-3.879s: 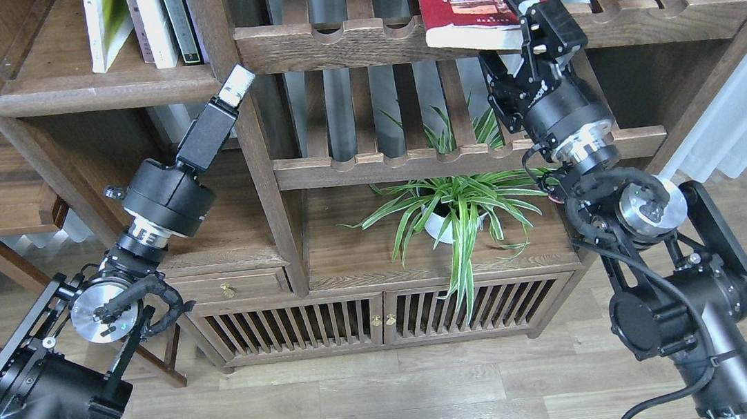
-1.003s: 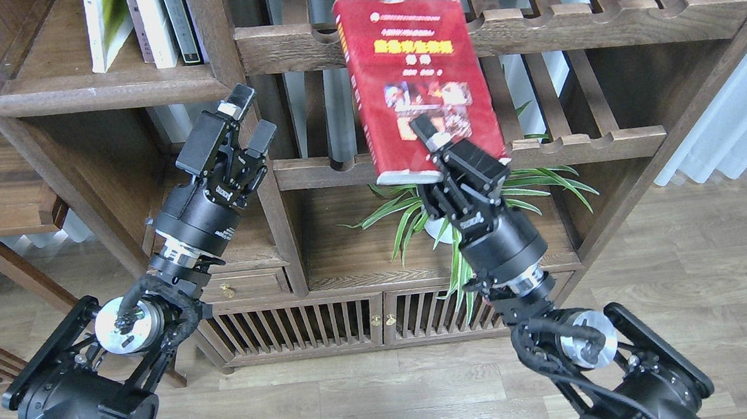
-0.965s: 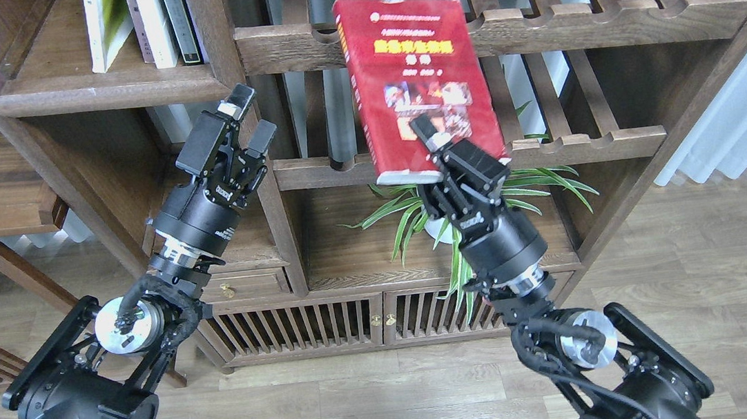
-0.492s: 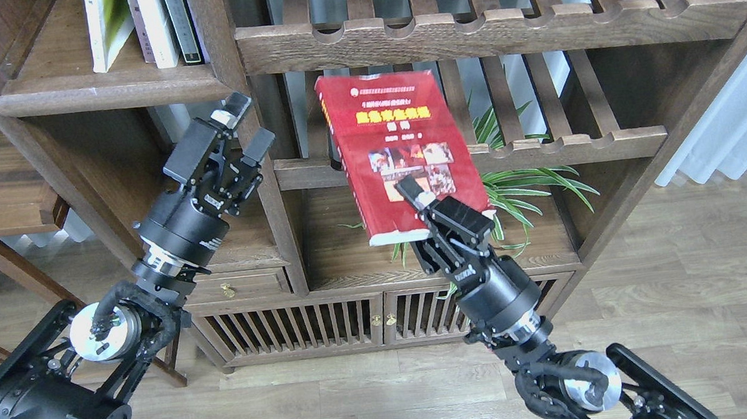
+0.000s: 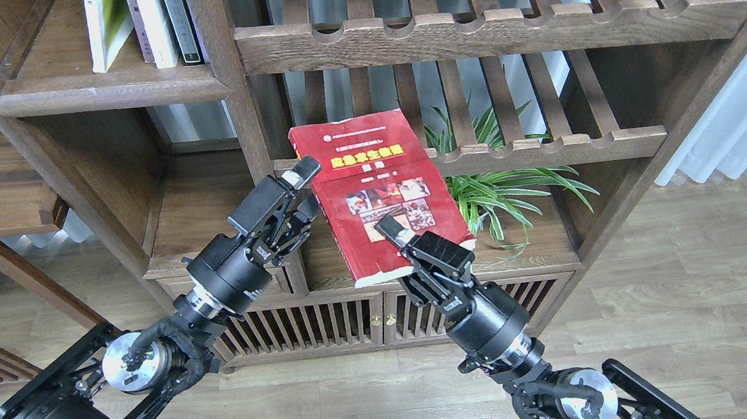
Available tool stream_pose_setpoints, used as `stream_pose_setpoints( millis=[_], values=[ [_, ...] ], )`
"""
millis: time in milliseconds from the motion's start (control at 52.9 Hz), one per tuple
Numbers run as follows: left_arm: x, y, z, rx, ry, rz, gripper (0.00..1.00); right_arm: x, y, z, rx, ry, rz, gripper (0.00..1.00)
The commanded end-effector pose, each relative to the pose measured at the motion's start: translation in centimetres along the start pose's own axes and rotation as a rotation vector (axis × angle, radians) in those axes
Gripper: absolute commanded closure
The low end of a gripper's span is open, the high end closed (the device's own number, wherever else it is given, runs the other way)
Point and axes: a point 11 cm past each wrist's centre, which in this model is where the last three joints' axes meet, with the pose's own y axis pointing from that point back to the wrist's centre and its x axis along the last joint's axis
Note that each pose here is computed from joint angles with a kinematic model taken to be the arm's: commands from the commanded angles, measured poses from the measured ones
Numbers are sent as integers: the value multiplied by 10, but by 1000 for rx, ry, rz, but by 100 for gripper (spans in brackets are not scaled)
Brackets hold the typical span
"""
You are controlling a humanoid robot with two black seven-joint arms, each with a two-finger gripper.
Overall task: Organize books on shelf
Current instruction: 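Grip the red book between both grippers and lower it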
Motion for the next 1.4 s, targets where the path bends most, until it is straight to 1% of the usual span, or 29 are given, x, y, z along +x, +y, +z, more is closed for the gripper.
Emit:
stream_pose_setpoints(
  millis=[0,76,132,189,378,416,435,454,473,511,549,624,719,795,851,889,908,1078,1381],
  values=[
    [2,0,-3,12,2,5,7,3,1,1,-1,-3,10,96],
    [1,-1,-4,18,1,5,8,4,1,3,-19,-4,10,96],
    [1,-1,-5,21,2,5,11,4,1,5,-33,-5,10,96],
    [2,-1,-6,26,3,7,13,4,1,5,-34,-6,11,96],
    [4,0,-9,34,14,15,16,10,6,7,-43,-2,33,96],
    [5,2,-10,39,15,19,25,14,8,8,-50,-2,46,96],
    [6,4,-9,40,12,25,32,14,8,8,-50,-3,45,96],
    [7,5,-9,40,13,28,35,14,8,8,-50,-3,46,96],
    [8,7,-8,43,12,32,43,14,7,9,-49,-4,45,96],
    [8,8,-7,39,17,34,52,15,8,8,-48,-3,46,96],
    [8,9,-5,35,27,33,58,15,7,8,-48,-4,46,96],
    [6,8,-4,33,40,29,66,14,5,8,-49,-2,42,96],
    [7,9,-7,46,44,31,72,13,4,7,-51,1,38,96],
    [7,9,-8,56,45,29,74,12,3,7,-51,1,36,96],
    [7,8,-9,60,47,29,78,13,3,7,-52,2,37,96],
    [7,8,-9,59,48,28,89,13,3,7,-52,2,37,96],
    [7,8,-10,60,50,28,91,13,3,7,-52,2,37,96],
    [6,4,-14,64,57,18,94,11,1,6,-53,4,32,96],
    [9,6,-15,65,59,29,95,14,1,3,-46,4,40,94]
  ],
)
